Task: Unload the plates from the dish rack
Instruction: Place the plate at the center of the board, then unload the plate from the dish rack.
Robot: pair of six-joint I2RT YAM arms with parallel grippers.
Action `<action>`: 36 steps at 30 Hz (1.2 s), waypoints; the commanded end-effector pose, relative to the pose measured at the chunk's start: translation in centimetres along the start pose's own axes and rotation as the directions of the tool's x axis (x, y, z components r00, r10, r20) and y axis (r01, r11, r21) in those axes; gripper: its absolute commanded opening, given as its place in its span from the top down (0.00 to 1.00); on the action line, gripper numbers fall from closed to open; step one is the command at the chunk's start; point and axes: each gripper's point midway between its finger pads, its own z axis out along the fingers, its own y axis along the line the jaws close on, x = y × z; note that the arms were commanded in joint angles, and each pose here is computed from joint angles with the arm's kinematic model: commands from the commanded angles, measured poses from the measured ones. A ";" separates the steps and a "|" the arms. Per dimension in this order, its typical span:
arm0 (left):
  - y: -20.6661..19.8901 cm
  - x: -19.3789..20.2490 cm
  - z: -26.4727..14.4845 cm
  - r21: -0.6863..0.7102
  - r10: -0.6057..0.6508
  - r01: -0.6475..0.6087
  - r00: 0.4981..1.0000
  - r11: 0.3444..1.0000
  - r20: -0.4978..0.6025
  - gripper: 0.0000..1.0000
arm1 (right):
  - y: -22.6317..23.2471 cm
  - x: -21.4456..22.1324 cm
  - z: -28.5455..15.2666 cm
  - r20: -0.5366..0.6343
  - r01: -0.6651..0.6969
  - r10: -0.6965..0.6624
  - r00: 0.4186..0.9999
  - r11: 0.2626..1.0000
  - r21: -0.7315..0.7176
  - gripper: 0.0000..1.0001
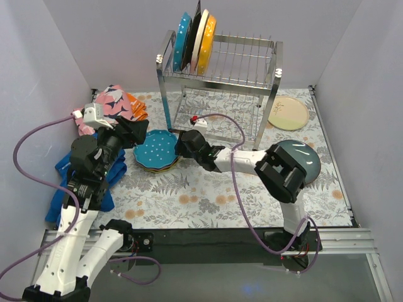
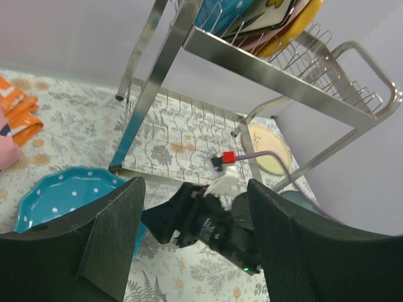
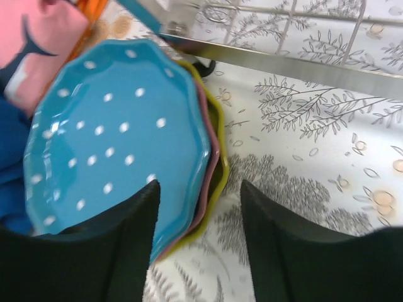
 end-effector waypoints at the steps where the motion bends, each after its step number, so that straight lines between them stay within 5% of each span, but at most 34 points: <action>1: -1.5 0.0 2.8 0.051 -0.015 0.018 0.997 0.999 -0.073 0.35 | 4.3 -6.6 -7.4 0.059 0.115 -0.108 0.992 0.984 -0.134 0.38; 6: -3.2 -1.5 6.0 0.097 -0.056 0.065 0.994 0.993 -0.092 0.35 | 7.9 -12.3 -15.1 0.073 0.232 -0.221 0.973 0.945 -0.232 0.31; 16: -0.4 -0.7 10.5 0.111 -0.077 0.093 0.987 0.989 -0.142 0.31 | 10.9 -32.8 -25.6 0.495 0.273 -0.224 0.839 0.962 -0.028 0.28; 24: 1.3 2.8 12.6 0.143 -0.052 0.078 0.982 0.987 -0.180 0.31 | 7.9 -39.4 -22.5 0.531 0.205 -0.153 0.834 0.978 -0.041 0.32; 36: 3.8 5.6 15.8 0.143 -0.006 0.032 0.984 0.989 -0.178 0.31 | 7.9 -39.5 -19.3 0.549 0.231 -0.142 0.824 0.968 -0.097 0.35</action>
